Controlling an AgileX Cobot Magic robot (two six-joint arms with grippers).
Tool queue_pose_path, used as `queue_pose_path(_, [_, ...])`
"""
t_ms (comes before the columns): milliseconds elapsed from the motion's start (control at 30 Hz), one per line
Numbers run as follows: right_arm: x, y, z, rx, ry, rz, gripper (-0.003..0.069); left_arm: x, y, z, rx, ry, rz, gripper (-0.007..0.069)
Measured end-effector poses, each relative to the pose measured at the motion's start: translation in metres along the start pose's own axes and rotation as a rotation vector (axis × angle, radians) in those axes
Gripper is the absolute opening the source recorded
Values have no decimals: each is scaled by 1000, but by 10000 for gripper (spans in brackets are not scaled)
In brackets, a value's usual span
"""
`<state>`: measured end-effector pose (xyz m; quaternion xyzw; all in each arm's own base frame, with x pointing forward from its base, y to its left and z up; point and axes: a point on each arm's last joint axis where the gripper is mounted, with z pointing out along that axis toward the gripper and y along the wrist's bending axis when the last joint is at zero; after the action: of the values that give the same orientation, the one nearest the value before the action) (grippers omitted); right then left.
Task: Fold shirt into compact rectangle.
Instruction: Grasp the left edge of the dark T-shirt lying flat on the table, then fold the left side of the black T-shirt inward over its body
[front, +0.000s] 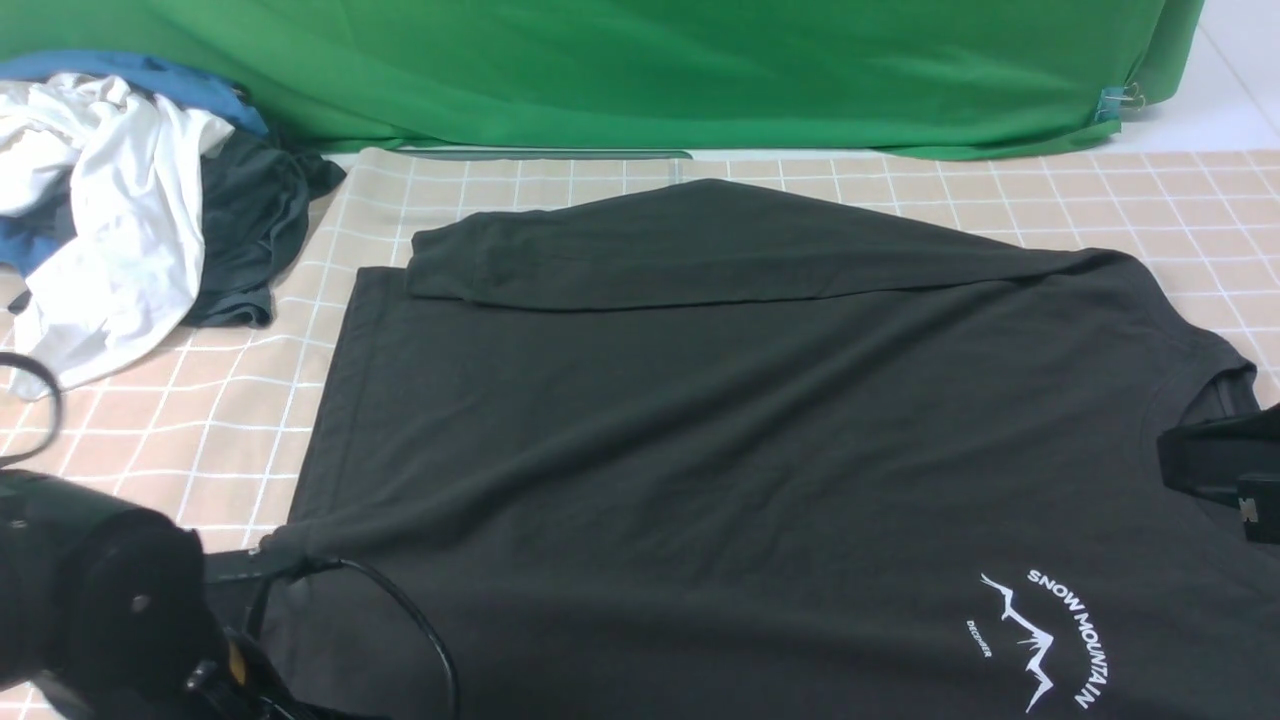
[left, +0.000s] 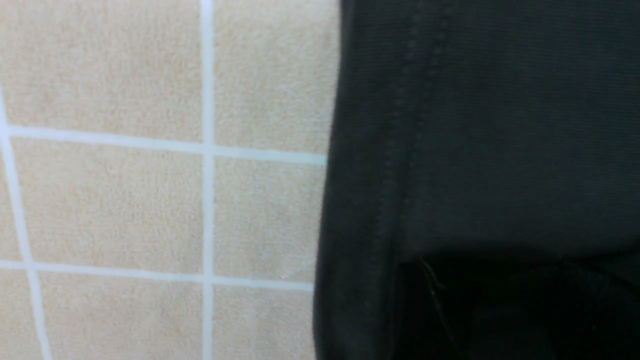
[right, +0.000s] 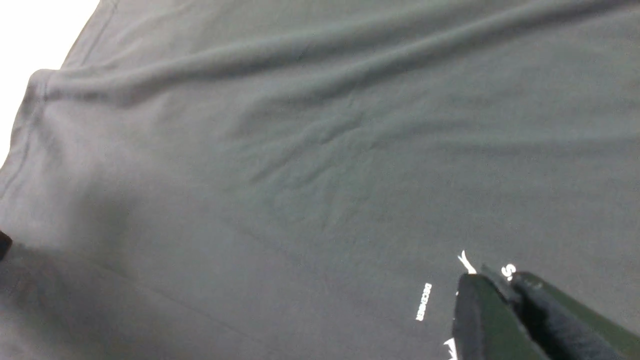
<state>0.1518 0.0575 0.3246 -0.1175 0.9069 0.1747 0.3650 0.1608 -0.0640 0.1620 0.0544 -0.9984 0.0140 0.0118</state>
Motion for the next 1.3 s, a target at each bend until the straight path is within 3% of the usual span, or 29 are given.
queue_pose_path(167, [-1, 0, 0, 1, -6, 0, 112, -4, -2, 6, -8, 27, 50, 332])
queue_pose_path(267, [-1, 0, 0, 1, -6, 0, 117, -4, -4, 7, 10, 36, 61, 279])
queue_pose_path(367, [-1, 0, 0, 1, -6, 0, 123, -3, -8, 7, 56, 45, 101, 113])
queue_pose_path(467, [-1, 0, 0, 1, -6, 0, 123, -3, -9, 7, 68, 45, 109, 43])
queue_pose_path(700, [-1, 0, 0, 1, -6, 0, 127, -8, -16, -12, 96, 50, 101, 31])
queue_pose_path(867, [-1, 0, 0, 1, -6, 0, 134, -18, -21, -68, 142, -88, 66, 31])
queue_pose_path(1100, [-1, 0, 0, 3, -16, -1, 143, -49, -20, -118, 16, -252, 16, 31])
queue_pose_path(1300, [-4, -1, 0, 8, -39, -4, 144, -86, -36, -135, 7, -313, 18, 31])
